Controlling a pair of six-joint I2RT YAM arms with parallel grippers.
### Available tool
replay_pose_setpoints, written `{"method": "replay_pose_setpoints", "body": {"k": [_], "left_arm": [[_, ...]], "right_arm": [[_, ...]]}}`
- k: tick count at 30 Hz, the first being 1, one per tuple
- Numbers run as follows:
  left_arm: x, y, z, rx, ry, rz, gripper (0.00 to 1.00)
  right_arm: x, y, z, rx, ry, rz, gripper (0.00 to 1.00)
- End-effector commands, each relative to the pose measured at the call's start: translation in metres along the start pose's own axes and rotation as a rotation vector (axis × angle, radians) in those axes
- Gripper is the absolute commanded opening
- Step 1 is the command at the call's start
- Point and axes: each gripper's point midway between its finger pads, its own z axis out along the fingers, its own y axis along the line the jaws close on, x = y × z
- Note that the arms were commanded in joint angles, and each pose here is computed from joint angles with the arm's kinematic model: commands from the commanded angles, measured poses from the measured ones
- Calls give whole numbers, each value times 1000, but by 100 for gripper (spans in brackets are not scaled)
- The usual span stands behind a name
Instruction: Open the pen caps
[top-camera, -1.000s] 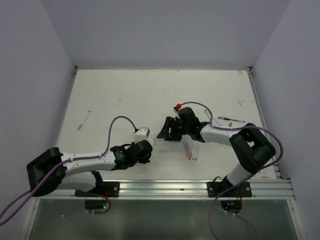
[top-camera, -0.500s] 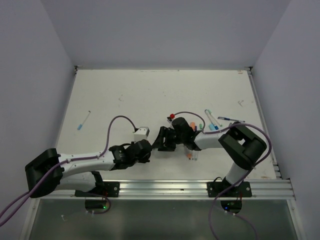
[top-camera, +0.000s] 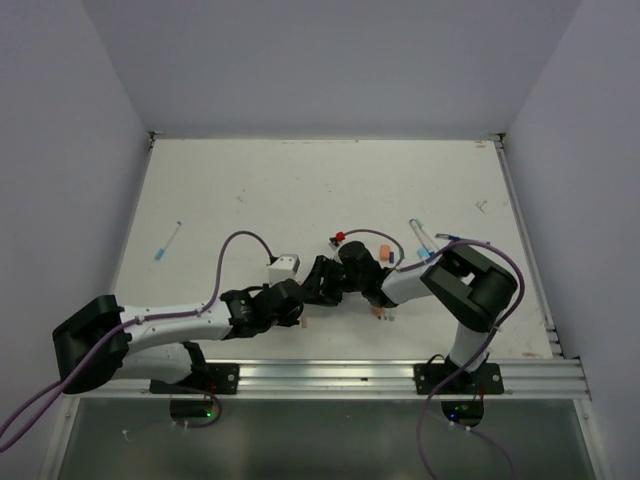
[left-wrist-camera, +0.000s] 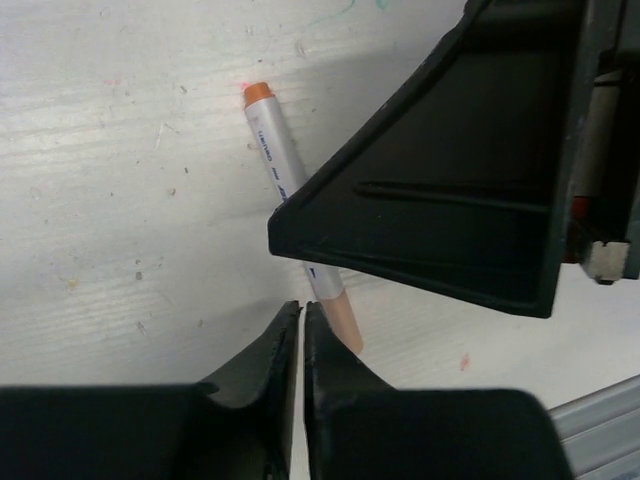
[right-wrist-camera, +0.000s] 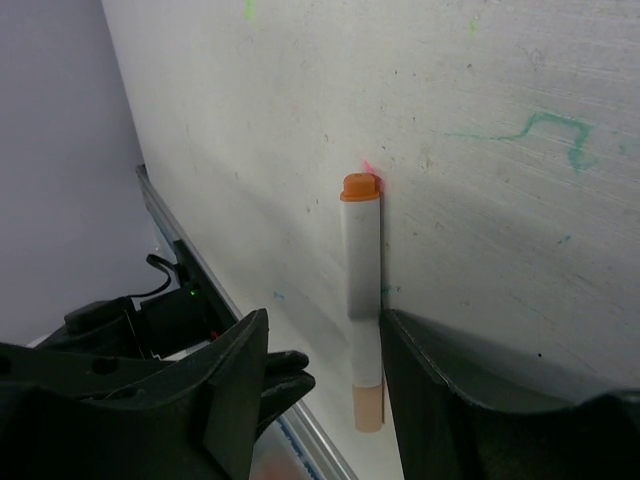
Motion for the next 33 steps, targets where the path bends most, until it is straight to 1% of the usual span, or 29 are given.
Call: {"method": "replay_pose_setpoints", "body": {"k": [1,2,4,5,6,7,8,10,12,21,27,33], "left_arm": [[7,7,4,-48,27,14,17],[11,9,5,-48,36,4,28],[21,15,7,-51,53,-11,31],[22,10,8,-25,59,-22,35],[23,8,8,-15,60,-27,37],[23,7,8,-13,61,-35,41],[22,5,8,-5,59,-41,43],[21,3,7,-1,59,-44,46],[18,-2,6,13,54,-52,46],[10,-14,5,39,47,-70,47],[22,-16,13,15,97,-56,47],[25,-19,14,16,102,-64,47]], "right_arm": [[-4,-18,-3,92,-51,-13,53],[-5,-26,-6,136,-58,-30,53],[-11,-19,-13,155,-80,-64,53],[-12,-26,-17,199,-86,-82,53],[-15,-19,-22,197,-100,-96,53],[-19,-16,-26,202,-116,-115,53],[-19,-20,-30,234,-116,-118,53],[-29,-14,-38,252,-162,-146,54],[-32,-19,-45,296,-178,-165,54],[-34,-17,-62,297,-203,-193,54],[-33,-14,-64,282,-202,-203,54],[-31,-15,-67,279,-201,-206,54]]}}
